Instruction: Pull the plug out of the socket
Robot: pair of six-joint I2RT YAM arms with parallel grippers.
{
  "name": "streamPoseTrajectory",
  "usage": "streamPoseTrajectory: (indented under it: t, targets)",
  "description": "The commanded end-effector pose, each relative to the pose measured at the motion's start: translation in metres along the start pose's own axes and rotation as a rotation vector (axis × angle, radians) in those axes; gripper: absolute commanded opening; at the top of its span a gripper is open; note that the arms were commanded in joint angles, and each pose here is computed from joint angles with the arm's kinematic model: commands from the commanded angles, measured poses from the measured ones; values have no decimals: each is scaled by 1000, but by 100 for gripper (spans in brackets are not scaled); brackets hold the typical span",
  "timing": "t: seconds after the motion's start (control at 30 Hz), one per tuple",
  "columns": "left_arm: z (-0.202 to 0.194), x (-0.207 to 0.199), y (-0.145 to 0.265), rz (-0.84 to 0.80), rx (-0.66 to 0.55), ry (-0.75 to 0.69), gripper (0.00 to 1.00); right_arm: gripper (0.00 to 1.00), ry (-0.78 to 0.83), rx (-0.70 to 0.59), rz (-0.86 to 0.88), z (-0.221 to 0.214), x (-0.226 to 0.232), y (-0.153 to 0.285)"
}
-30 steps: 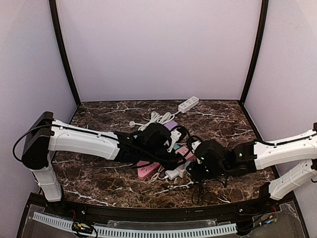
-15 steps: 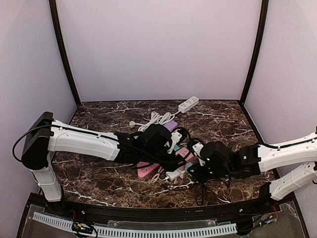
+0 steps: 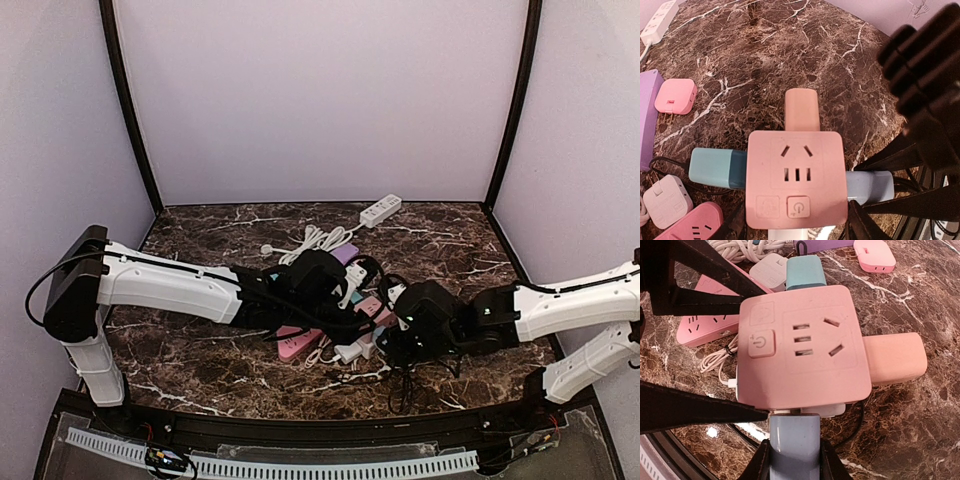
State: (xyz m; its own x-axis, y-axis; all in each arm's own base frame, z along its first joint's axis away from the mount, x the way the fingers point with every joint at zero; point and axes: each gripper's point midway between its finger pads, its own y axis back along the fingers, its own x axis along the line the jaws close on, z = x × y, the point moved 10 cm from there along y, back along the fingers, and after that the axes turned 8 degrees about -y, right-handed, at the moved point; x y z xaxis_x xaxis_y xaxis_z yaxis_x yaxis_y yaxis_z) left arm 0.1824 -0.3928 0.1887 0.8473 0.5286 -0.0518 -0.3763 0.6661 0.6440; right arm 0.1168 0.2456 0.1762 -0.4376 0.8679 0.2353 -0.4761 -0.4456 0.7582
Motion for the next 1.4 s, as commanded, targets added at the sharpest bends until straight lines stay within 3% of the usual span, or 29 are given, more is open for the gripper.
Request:
streamPoseTrajectory:
  t: [0.0, 0.4, 1.0, 1.37]
  targets:
    - [-32, 16, -7, 95, 141, 14, 18, 0, -126, 2, -17, 8, 7, 5]
    - [-34, 17, -6, 100, 145, 18, 18, 0, -200, 41, -50, 12, -1, 4]
    - [-40, 20, -5, 132, 160, 15, 16, 0, 79, 31, 197, 6, 9, 12]
    - [-39, 21, -2, 140, 160, 11, 16, 0, 98, 29, 244, 2, 10, 12]
